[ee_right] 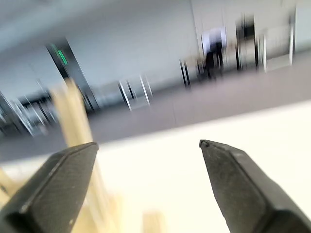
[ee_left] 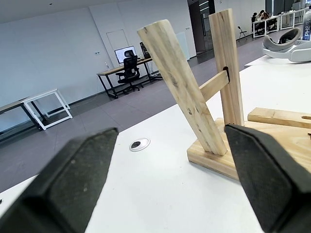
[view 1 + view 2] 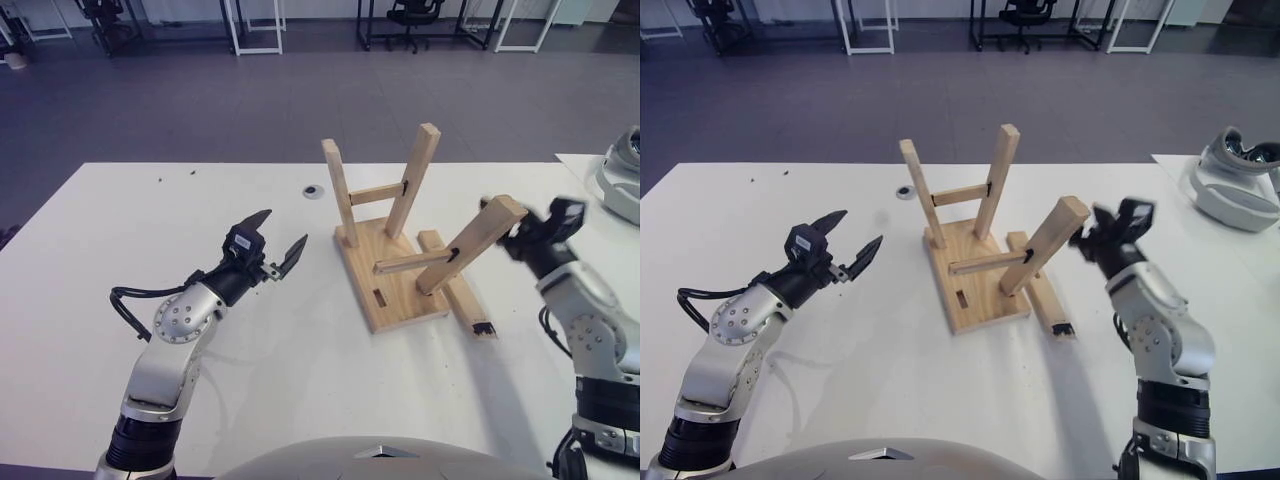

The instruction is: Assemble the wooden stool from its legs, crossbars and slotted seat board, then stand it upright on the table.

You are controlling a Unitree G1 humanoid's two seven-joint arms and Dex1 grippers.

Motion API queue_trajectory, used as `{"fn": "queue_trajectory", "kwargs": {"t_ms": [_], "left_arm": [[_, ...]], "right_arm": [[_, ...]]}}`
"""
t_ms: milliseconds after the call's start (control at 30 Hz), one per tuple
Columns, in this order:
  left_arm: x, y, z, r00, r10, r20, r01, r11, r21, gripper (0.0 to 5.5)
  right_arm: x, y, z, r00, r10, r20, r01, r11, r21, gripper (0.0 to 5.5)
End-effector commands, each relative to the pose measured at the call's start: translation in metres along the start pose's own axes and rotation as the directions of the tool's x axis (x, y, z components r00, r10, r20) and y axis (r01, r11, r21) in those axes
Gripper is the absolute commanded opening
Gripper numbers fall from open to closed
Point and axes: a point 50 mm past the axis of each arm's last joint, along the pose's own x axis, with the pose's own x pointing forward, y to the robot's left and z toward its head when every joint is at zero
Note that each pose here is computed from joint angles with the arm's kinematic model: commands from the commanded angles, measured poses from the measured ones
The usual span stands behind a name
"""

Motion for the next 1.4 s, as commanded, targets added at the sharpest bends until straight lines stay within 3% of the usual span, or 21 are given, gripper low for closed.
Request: {"fn": "queue_trajectory", "kwargs": {"t_ms": [33, 433, 767, 1133, 1233, 1300, 1400], "left_arm": [[0.000, 0.001, 0.000, 1.000, 0.008, -0.001, -0.008, 1.000, 0.001, 4.01], [0.001, -0.001, -0.002, 1.000, -0.010, -0.017, 0.010, 1.000, 0.006, 4.01], [0.003, -0.001, -0.001, 0.999, -0.026, -0.022, 0.026, 1.000, 0.016, 4.01], [0.003, 0.015, 0.009, 1.000, -0.022, -0.012, 0.023, 0.996, 0.081, 4.01], [0.005, 0.024, 0.020, 1.000, 0.001, 0.028, -0.004, 0.995, 0.100, 4.01], [0.010, 0.027, 0.048, 0.986, 0.016, 0.165, -0.022, 0.999, 0.035, 4.01], [0.019, 0.020, 0.112, 0.868, -0.016, 0.497, 0.101, 0.984, -0.145, 4.01]], "right_arm": [[-0.005, 0.004, -0.032, 0.987, 0.039, -0.158, -0.040, 0.999, 0.000, 3.90], [-0.010, 0.003, -0.056, 0.922, -0.016, -0.387, -0.088, 0.965, -0.248, 3.90], [-0.013, 0.005, -0.067, 0.861, -0.016, -0.508, -0.170, 0.933, -0.317, 2.07], [-0.017, 0.037, -0.066, 0.854, 0.154, -0.497, -0.290, 0.934, -0.209, 2.06], [-0.012, 0.028, -0.048, 0.919, 0.100, -0.382, -0.185, 0.964, -0.193, 2.06], [-0.002, 0.011, -0.016, 0.979, 0.015, -0.205, -0.067, 0.966, -0.249, 2.06], [0.010, 0.012, 0.066, 0.986, 0.078, 0.149, -0.005, 0.899, -0.438, 2.06]]}}
